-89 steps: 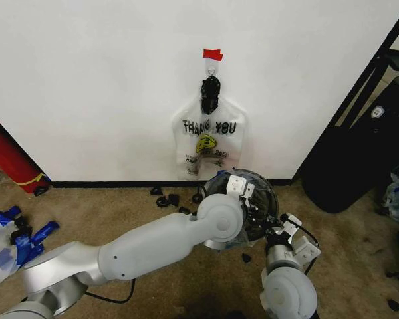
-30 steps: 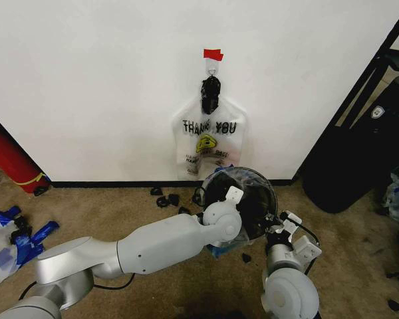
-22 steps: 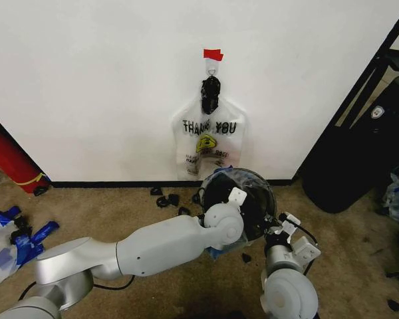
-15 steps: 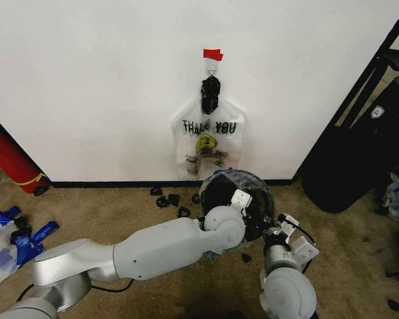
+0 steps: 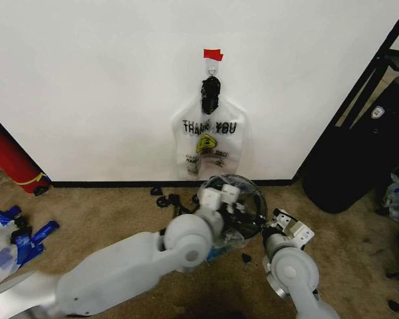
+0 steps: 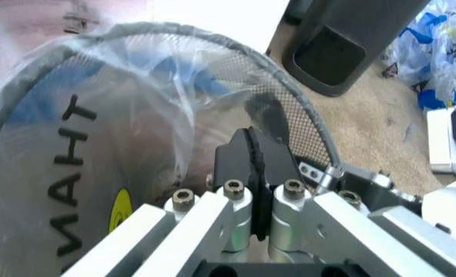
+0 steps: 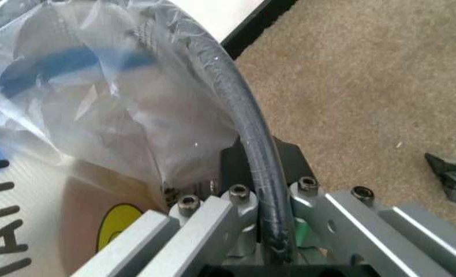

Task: Pick up the garbage bag from the wall and place it over the trash bin.

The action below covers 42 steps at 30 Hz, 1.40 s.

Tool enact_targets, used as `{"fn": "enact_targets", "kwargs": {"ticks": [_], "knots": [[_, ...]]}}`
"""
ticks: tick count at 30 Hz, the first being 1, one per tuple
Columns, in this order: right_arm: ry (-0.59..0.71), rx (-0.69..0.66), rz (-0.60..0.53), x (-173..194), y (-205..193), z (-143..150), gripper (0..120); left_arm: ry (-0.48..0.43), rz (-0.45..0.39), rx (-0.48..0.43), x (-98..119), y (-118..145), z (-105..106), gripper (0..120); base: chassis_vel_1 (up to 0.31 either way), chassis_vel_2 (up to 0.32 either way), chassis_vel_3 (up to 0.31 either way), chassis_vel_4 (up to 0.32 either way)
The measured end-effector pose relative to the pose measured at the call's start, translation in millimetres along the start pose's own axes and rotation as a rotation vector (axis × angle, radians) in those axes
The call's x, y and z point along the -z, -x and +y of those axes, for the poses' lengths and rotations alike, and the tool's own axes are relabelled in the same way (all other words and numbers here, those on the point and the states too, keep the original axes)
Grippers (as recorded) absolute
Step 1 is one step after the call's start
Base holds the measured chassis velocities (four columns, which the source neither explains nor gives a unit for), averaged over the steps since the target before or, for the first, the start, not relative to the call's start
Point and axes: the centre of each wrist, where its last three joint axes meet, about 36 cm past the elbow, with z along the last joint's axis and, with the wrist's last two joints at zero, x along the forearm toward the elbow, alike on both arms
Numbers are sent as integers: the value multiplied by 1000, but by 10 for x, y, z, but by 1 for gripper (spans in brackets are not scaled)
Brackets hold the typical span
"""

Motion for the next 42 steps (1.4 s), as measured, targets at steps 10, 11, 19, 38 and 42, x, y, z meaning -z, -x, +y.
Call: {"fn": "enact_targets", "kwargs": {"ticks": [10, 11, 19, 38, 42], "knots": [[-70, 57, 109, 17, 210, 153, 0, 41, -673, 8, 289, -588, 554, 0, 0, 0, 0, 0], [-76, 60, 110, 32, 229, 171, 0, 21, -731, 86, 233, -689, 760, 0, 19, 2, 50, 26], [-95, 66, 118, 44, 253, 195, 0, -105, -726, 341, -387, -1095, 1266, 0, 1, 2, 6, 3], [-128, 90, 218, 92, 221, 159, 3, -155, -706, 790, -1464, -2028, 1550, 14, 0, 0, 0, 0], [-127, 92, 223, 83, 221, 146, 19, -175, -696, 817, -1451, -2096, 1459, 29, 0, 0, 0, 0]]}}
